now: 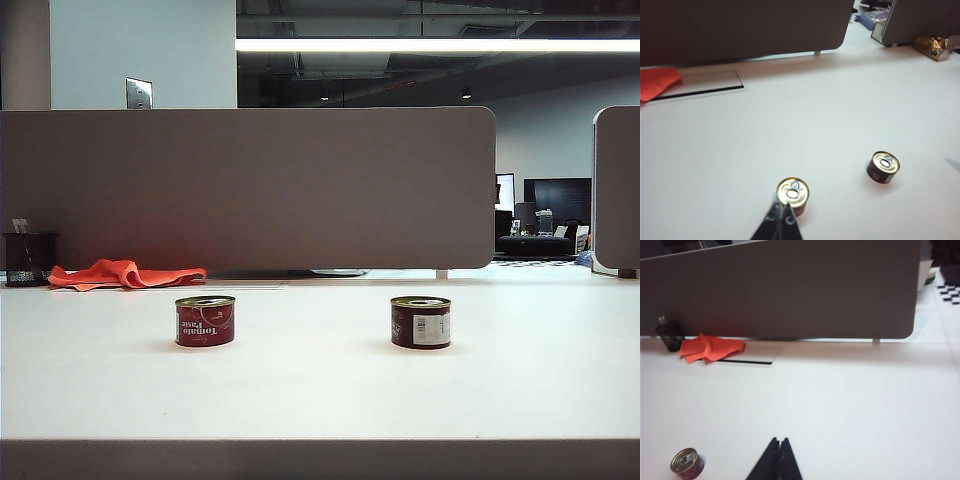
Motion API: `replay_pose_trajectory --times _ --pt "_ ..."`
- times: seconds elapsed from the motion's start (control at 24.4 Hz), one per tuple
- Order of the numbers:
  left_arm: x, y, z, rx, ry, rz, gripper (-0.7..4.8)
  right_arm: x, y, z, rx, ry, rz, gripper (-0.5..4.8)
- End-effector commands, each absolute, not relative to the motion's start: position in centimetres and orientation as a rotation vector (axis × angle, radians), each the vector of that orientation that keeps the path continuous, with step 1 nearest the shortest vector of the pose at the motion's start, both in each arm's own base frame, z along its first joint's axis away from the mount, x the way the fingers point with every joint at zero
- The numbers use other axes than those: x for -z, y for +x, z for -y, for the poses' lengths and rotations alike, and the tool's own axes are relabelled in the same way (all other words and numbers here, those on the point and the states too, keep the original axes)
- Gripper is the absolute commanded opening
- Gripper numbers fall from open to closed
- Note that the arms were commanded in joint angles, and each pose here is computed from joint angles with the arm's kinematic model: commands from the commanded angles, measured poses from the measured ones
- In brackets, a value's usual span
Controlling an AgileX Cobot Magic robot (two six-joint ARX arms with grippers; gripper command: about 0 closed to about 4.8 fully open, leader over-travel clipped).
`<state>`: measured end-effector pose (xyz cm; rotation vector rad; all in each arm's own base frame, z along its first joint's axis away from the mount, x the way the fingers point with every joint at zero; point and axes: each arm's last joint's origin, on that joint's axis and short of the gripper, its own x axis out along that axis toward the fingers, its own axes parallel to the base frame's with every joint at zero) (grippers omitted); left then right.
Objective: Stack a can of tomatoes on the right onto the can of tomatoes on the left.
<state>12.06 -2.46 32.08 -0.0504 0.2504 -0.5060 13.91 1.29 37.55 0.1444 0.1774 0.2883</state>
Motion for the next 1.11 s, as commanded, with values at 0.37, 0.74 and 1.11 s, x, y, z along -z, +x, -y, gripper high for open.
replay_pose_trajectory --times 0.37,0.74,1.11 --pt "-32.3 12.8 2.4 0.445 -0.042 -0.259 1.65 -33.9 22.9 -6.1 -0.38 -0.07 -0.543 0.72" --pt "-32.1 13.2 2.6 0.51 -0.132 -0.305 1.94 -29.3 27.5 -9.9 -0.46 -0.101 -0.649 4.79" --pt "-32.0 13.3 2.7 0.523 -0.134 -0.311 1.94 -25.7 30.1 -12.8 -0.486 -0.138 -0.781 4.79"
